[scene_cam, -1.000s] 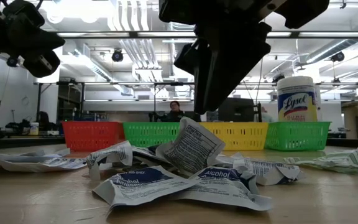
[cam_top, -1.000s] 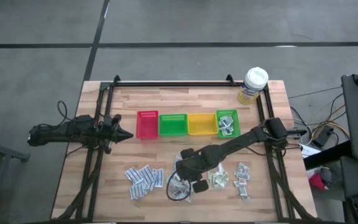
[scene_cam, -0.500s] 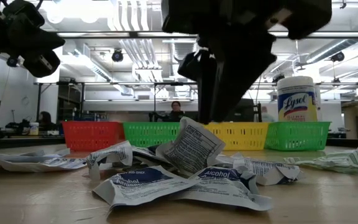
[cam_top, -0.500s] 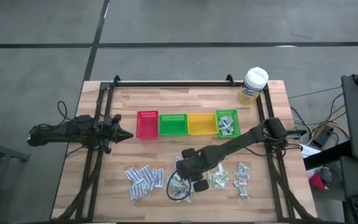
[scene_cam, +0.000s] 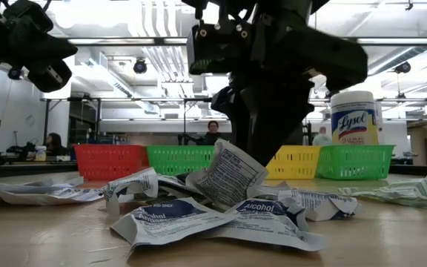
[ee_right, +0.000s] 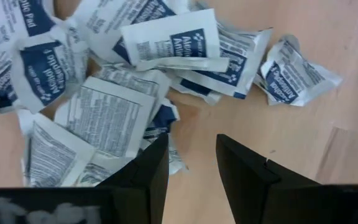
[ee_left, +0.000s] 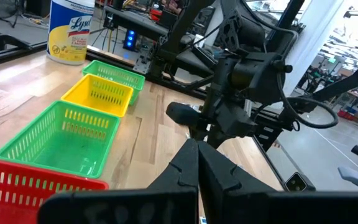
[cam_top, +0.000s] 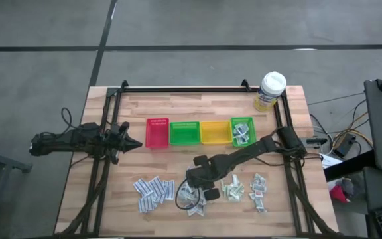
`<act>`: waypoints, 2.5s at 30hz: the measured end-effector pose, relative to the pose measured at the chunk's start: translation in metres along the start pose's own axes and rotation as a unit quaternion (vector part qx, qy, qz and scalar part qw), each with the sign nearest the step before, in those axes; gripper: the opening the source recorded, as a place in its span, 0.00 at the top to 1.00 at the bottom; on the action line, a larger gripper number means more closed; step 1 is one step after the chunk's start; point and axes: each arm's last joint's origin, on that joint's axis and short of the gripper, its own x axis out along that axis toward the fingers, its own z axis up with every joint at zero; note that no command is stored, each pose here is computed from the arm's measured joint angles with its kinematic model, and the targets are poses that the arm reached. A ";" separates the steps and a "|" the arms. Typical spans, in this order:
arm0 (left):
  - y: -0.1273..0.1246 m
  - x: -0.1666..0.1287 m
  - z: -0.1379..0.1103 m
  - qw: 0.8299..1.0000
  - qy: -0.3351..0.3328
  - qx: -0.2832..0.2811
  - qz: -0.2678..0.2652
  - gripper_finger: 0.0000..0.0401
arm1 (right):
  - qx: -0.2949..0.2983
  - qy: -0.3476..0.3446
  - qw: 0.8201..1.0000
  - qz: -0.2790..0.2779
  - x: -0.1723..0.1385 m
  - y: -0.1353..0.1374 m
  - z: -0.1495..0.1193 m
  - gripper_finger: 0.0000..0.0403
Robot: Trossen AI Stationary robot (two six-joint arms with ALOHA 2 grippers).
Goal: Pick & Place First Aid Supplies
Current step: Put the blue alcohol pad into the right green bin
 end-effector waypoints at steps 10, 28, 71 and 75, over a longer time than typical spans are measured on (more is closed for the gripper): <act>0.000 0.000 0.000 1.000 0.000 0.000 0.000 1.00 | 0.007 0.021 1.000 0.000 0.000 -0.002 -0.004 0.72; 0.000 0.000 0.000 1.000 0.000 0.000 0.000 1.00 | 0.017 0.027 0.999 0.001 0.003 -0.002 -0.007 0.72; 0.000 0.000 0.000 1.000 0.000 0.000 0.000 1.00 | 0.011 0.092 0.993 -0.069 0.004 -0.007 -0.019 0.98; 0.000 0.000 0.000 1.000 0.000 0.000 0.000 1.00 | 0.020 0.111 0.990 -0.085 -0.003 -0.008 -0.019 0.98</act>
